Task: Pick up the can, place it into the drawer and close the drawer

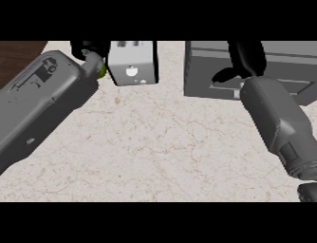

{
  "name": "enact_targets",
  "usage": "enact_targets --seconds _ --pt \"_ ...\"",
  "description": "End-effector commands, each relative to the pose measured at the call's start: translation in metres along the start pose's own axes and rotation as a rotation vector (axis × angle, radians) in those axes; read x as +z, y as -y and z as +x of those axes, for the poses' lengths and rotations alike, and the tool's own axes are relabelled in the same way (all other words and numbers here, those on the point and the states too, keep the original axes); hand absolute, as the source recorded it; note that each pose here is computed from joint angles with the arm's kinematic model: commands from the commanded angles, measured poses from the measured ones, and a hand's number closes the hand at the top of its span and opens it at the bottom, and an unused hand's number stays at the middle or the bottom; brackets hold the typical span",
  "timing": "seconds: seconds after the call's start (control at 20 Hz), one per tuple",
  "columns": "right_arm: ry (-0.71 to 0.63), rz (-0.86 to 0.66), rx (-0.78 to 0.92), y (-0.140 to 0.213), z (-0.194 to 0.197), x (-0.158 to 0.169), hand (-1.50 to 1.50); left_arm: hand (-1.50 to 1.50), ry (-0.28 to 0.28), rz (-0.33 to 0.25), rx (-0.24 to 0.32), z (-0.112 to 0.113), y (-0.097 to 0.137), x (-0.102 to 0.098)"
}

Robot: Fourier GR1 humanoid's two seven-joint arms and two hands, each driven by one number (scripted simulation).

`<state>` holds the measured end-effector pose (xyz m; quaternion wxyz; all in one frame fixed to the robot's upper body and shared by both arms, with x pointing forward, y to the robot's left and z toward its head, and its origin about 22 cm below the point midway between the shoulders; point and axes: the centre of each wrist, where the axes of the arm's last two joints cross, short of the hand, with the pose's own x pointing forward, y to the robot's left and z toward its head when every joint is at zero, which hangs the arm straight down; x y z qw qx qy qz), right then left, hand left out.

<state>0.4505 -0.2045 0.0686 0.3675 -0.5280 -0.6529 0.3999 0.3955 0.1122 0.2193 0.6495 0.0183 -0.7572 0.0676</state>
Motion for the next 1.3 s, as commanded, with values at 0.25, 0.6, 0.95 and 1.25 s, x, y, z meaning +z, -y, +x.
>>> enact_targets --seconds 0.25,0.6,0.95,1.25 --pt "-0.037 -0.053 0.037 0.036 0.001 -0.037 -1.50 -1.50 -0.010 -0.006 -0.004 -0.001 -0.013 0.005" --pt "0.034 0.038 -0.123 0.046 0.018 -0.051 -1.50 -1.50 0.015 -0.029 -0.008 0.003 -0.009 0.011" --pt "-0.099 0.023 -0.618 0.026 0.026 -0.038 -1.50 -1.50 -0.003 -0.020 0.014 0.015 -0.009 0.012" --pt "-0.108 -0.014 -0.722 0.050 0.008 -0.053 -1.50 -1.50 -0.009 -0.012 -0.001 0.003 -0.021 0.015"
